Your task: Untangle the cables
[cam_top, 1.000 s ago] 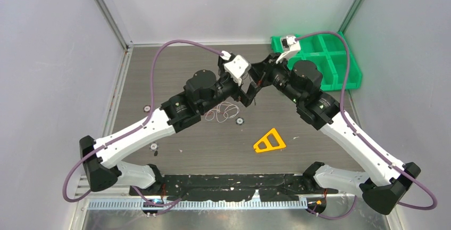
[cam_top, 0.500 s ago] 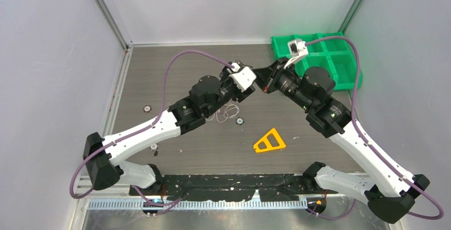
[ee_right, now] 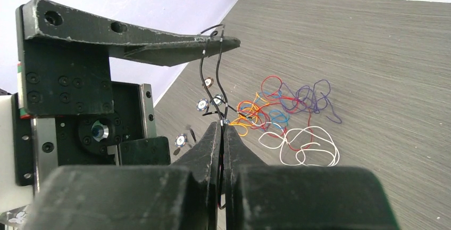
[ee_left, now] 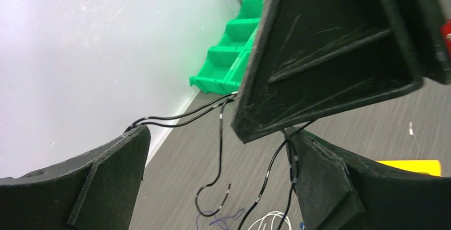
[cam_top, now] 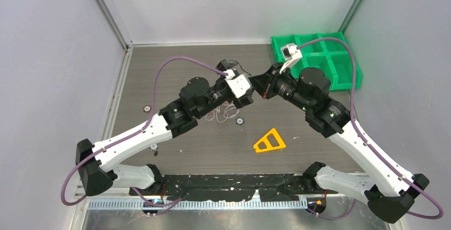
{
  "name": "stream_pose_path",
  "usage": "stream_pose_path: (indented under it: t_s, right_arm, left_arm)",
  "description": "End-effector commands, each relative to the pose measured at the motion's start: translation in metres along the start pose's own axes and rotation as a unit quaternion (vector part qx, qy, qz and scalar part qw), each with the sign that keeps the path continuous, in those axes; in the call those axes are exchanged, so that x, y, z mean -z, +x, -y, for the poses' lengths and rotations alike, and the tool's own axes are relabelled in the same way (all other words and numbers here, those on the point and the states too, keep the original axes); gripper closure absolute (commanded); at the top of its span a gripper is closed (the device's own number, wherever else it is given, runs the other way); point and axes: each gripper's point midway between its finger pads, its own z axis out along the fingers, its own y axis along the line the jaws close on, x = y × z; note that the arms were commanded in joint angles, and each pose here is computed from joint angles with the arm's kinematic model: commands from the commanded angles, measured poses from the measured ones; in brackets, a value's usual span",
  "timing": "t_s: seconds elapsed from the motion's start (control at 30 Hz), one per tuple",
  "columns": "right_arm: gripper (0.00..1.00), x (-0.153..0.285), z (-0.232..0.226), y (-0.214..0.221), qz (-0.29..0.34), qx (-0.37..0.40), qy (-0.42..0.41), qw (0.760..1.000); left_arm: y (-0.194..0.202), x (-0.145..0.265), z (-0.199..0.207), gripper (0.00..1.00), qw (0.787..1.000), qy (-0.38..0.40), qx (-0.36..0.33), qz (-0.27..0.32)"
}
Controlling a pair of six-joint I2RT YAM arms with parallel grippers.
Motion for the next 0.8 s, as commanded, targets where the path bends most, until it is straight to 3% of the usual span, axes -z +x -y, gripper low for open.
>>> stream_pose_path:
  t_s: [0.0, 0.13, 0.23, 0.33, 0.5, 0.77]
  right_arm:
    - [0.95, 0.0, -0.007, 0.001, -0.005, 0.011, -0.02, 1.0]
    - [0.95, 0.001, -0.006, -0.003, 0.002, 0.022, -0.017, 1.0]
    - [0.95, 0.003, -0.006, -0.017, 0.022, 0.039, -0.008, 0.999]
    - [0.95, 0.004, 0.002, -0.034, 0.048, 0.059, 0.019, 0.997]
    - [0.95, 0.001, 0.013, -0.028, 0.042, 0.063, 0.039, 0.996]
    - [0.94, -0.008, 0.008, -0.016, 0.028, 0.025, 0.02, 0.999]
  left_arm:
    - [-0.038, 0.008, 0.003, 0.01, 0.997, 0.041, -0.011, 0.057]
    - [-0.031, 0.009, 0.001, 0.0, 0.999, 0.039, -0.001, 0.024]
    - [-0.002, 0.017, -0.001, 0.0, 0.999, 0.025, 0.019, -0.043]
    - [0.02, 0.039, 0.001, 0.0, 0.997, 0.014, 0.039, -0.071]
    - [0.008, 0.07, 0.014, 0.0, 0.997, 0.046, 0.051, -0.022]
    - [-0.052, 0.045, 0.006, 0.0, 0.998, 0.05, 0.031, 0.037]
